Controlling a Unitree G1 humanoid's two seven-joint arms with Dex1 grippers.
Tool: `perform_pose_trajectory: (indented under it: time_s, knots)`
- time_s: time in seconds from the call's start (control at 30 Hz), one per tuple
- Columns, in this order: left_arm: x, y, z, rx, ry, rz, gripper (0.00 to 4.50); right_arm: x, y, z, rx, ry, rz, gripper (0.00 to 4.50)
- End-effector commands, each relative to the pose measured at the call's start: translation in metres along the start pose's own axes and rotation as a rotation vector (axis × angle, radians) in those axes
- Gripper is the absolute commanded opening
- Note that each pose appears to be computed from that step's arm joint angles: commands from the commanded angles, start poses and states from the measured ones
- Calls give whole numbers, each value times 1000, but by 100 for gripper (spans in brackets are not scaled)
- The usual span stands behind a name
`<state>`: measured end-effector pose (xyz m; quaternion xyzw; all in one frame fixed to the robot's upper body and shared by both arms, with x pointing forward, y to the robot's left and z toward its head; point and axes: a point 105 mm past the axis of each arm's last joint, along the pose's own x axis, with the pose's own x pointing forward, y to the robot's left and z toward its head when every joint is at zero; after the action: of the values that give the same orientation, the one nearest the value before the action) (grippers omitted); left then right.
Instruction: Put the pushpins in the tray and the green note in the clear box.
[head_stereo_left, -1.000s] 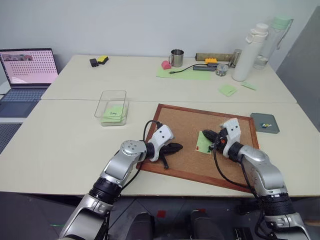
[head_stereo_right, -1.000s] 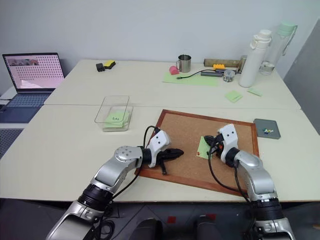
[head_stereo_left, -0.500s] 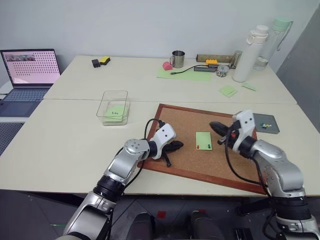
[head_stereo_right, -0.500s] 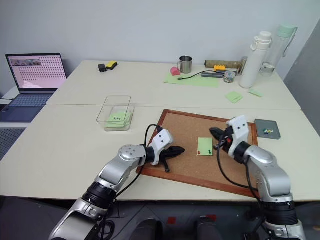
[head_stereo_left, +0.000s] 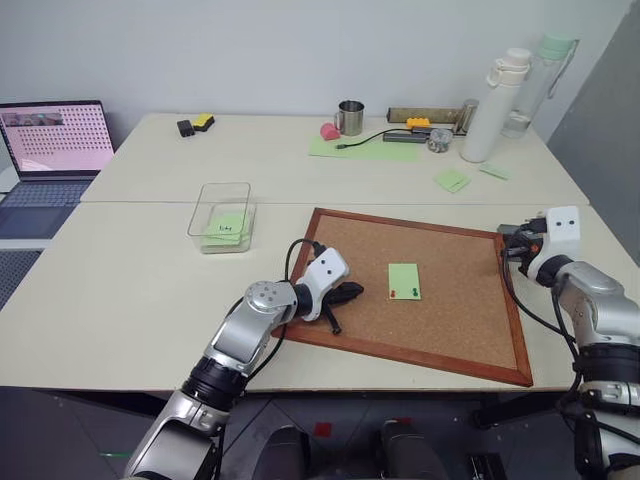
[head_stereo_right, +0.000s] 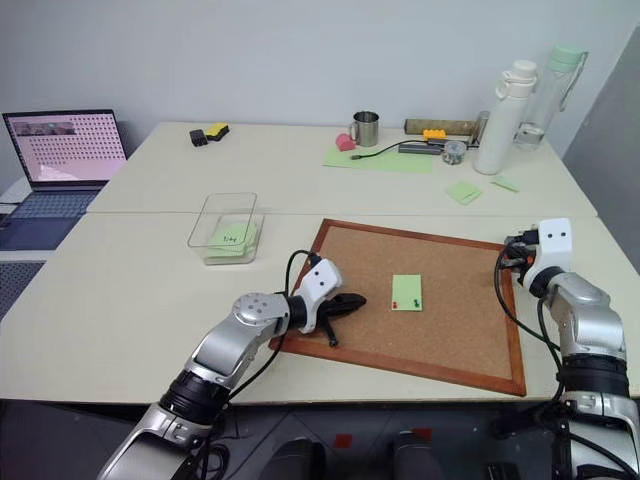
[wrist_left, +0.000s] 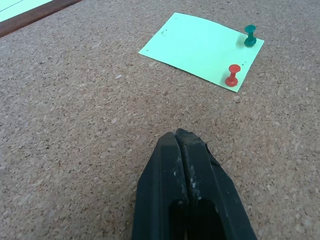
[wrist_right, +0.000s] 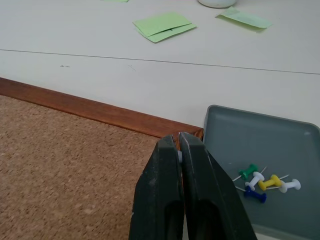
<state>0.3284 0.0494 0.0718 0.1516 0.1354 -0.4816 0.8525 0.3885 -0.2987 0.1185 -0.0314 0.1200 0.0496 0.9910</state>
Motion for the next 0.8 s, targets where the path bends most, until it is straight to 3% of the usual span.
perform_pose_trajectory:
  time_s: [0.03,0.3,0.4,0.67,0.8]
  knots:
    - [-8,2,-31,-61,110,38,0,3,-15,11,-28,-31,-29,2]
    - [-13,4,-33,-69,118,57,0,10,-31,12,-25,-38,-70,2]
    - [-13,4,-32,-66,119,60,0,10,-34,14,-16,-46,-72,49]
    - [-12,4,-31,-67,117,57,0,7,-37,26,-18,-99,-63,227]
    - [-11,5,-30,-65,116,57,0,2,-28,35,-22,-159,-6,227]
